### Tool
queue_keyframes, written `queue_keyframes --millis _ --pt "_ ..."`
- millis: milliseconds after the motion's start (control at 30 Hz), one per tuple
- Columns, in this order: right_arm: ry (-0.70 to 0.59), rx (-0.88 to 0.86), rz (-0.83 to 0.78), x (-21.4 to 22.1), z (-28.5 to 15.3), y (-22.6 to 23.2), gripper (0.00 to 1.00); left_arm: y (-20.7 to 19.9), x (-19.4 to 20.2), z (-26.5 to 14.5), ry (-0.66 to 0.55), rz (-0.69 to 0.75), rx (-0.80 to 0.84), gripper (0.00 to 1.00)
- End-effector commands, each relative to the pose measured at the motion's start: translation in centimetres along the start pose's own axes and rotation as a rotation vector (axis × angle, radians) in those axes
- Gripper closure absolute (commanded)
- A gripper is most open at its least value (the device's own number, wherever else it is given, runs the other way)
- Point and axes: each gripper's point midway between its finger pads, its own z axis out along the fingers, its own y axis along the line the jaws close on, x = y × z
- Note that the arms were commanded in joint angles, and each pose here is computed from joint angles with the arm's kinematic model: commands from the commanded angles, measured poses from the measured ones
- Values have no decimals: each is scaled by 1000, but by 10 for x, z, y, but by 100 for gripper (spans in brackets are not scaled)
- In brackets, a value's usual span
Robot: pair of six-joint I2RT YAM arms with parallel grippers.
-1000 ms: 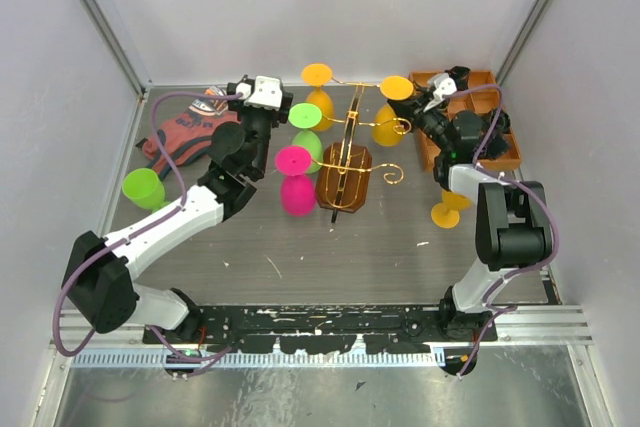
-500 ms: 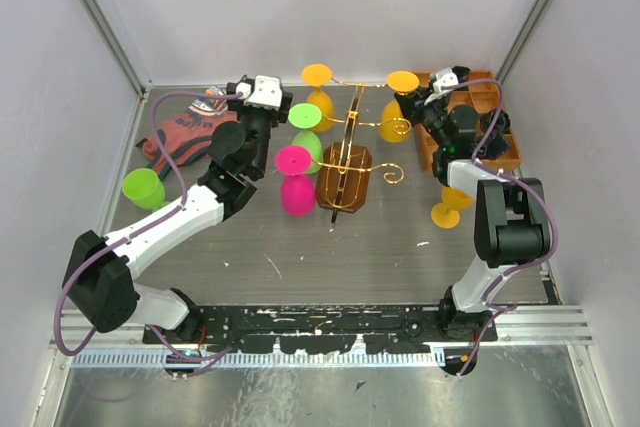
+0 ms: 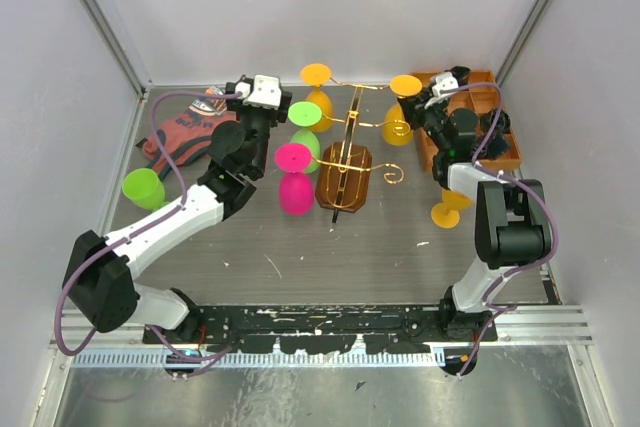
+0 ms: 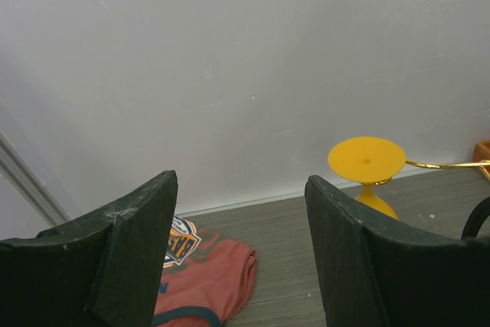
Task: Place the wine glass upside down on the wine glass rack
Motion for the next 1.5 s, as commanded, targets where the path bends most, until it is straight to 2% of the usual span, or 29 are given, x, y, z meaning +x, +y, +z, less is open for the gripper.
queue_keyframes --millis 0,433,533,733,933,1233,1467 --pt "-71 -18 -69 -32 -8 4 99 11 -15 2 -33 -33 -38 26" --pt "-52 -17 -76 -29 -23 10 98 13 -14 -2 -32 -53 -41 26" --pt "-44 -16 -62 -26 -25 11 90 14 -14 -3 -32 -56 -43 25" --pt "-38 -6 -72 -28 -32 12 65 15 -14 -4 -31 -57 -44 25" --pt "-27 26 -126 -38 -42 9 54 17 -16 -3 -15 -48 -48 24" --pt "13 122 -145 -49 -68 -15 51 30 -18 0 38 -21 -78 19" --pt "53 321 -113 -82 -106 -50 51 32 -15 5 96 -13 -71 17"
